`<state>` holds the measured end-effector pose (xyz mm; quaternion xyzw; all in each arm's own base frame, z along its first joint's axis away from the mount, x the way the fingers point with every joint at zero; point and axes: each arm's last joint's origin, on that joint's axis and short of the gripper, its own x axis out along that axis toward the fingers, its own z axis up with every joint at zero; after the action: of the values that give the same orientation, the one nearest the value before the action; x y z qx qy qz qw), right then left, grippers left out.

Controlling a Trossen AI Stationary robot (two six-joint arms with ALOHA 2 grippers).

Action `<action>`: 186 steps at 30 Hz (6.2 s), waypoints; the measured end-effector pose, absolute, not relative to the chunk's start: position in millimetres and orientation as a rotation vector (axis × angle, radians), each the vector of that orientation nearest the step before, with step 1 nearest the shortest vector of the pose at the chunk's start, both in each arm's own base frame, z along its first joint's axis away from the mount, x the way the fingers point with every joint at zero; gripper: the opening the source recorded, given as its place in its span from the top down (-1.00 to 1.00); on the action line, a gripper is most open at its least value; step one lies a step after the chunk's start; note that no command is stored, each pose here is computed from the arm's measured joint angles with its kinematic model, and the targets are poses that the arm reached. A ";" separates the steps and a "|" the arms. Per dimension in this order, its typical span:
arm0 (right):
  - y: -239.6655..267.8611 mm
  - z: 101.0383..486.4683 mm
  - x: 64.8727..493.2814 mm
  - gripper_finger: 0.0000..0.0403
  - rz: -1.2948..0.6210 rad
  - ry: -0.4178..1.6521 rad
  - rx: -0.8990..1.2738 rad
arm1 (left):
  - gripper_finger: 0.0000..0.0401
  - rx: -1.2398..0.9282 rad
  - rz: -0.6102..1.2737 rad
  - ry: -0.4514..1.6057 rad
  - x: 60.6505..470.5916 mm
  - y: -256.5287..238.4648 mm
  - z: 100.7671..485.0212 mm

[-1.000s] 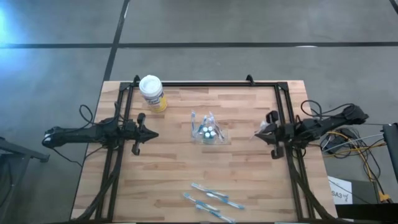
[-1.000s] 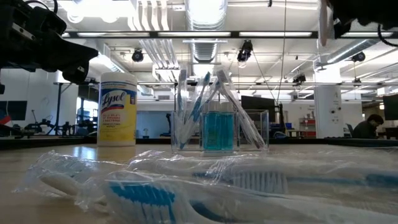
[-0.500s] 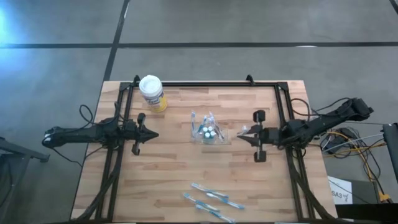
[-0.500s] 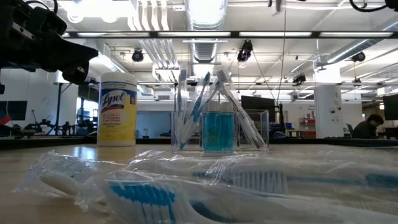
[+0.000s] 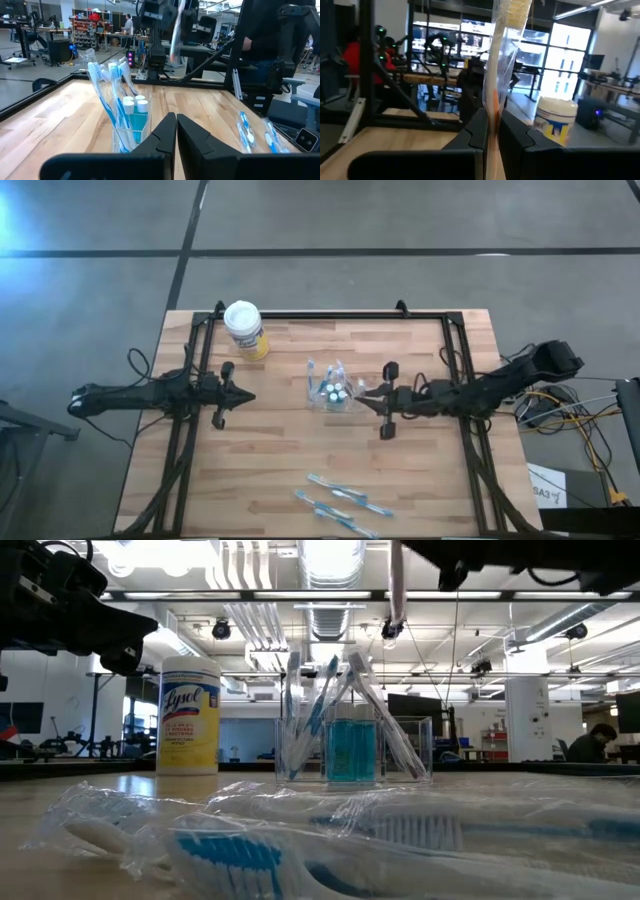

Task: Pick & Place toothbrushing station
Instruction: Put the orange toothbrush into the right compartment of the transparent organizer, then put the blue toothbrush into the left compartment of the transparent organizer

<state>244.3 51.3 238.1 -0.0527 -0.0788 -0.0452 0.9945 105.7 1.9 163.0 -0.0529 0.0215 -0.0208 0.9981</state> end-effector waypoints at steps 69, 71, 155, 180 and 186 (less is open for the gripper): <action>33.6 110.4 266.1 0.89 -0.597 0.161 0.031 | 0.92 -0.105 -0.044 0.060 105.6 1.8 161.5; 33.6 110.5 266.1 0.89 -0.597 0.161 0.031 | 0.91 -0.105 -0.044 0.060 105.6 1.8 161.5; 25.8 207.1 95.8 0.94 0.199 -0.192 0.008 | 0.90 -0.107 -0.044 0.076 105.5 1.8 159.9; 26.7 180.3 98.9 0.94 0.202 -0.123 0.034 | 0.91 -0.090 -0.039 0.101 105.2 1.9 157.4; 24.3 181.4 100.3 0.94 0.112 -0.134 0.062 | 0.92 -0.091 -0.039 0.101 105.2 1.9 157.4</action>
<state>100.3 24.3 181.4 0.0311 -0.0669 0.0560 0.9957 105.2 1.9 157.4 -0.0455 0.0504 -0.0193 0.9975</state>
